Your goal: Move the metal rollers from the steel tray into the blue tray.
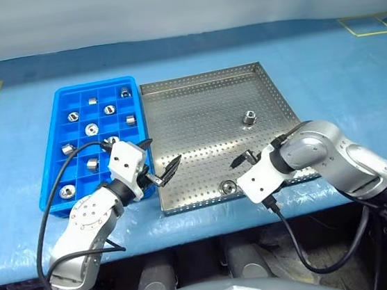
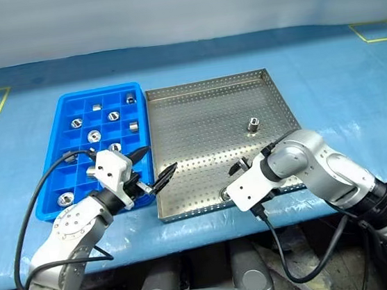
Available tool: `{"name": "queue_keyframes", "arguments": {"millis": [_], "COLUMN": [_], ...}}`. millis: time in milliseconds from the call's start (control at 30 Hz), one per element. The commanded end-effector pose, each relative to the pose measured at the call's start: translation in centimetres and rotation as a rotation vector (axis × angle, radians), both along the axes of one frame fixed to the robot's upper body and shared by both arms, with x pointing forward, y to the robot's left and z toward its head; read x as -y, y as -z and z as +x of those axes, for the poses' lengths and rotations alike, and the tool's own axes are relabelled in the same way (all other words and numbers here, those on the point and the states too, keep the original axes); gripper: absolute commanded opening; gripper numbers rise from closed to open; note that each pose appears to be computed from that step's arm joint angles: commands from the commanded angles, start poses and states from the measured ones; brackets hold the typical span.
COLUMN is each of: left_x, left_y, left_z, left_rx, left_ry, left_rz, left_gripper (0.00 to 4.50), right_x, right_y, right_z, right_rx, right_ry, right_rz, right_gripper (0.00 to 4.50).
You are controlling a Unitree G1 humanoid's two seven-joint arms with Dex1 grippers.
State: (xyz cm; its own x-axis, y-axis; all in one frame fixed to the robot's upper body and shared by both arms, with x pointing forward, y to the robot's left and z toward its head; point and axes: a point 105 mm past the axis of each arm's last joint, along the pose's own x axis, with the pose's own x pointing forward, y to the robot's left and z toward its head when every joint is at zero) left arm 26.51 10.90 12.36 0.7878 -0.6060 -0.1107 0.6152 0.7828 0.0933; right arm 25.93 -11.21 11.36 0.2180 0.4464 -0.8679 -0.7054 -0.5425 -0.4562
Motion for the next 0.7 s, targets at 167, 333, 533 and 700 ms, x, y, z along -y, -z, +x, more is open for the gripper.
{"name": "queue_keyframes", "arguments": {"millis": [167, 333, 533, 700], "left_x": [0.1, 0.1, 0.1, -0.3], "left_y": [-1.2, -1.2, -1.4, -1.4], "left_z": [-0.1, -0.1, 0.0, -0.2], "left_rx": [0.053, 0.052, 0.059, 0.058], "left_ry": [0.000, 0.003, 0.002, -0.016], "left_rz": [-0.019, -0.017, -0.013, -0.010], "left_gripper": [4.50, 4.50, 4.50, 4.50], "right_x": [-1.7, -1.9, -0.7, -0.2], "right_y": [-4.0, -3.7, -0.7, 1.0], "right_z": [-0.8, 1.0, 2.9, 2.6], "right_rx": [0.084, 0.119, 0.092, 0.031], "right_ry": [-0.061, -0.008, 0.046, 0.044], "right_rz": [0.094, 0.126, 0.062, 0.039], "right_gripper": [4.08, 4.08, 4.08, 4.08]}}
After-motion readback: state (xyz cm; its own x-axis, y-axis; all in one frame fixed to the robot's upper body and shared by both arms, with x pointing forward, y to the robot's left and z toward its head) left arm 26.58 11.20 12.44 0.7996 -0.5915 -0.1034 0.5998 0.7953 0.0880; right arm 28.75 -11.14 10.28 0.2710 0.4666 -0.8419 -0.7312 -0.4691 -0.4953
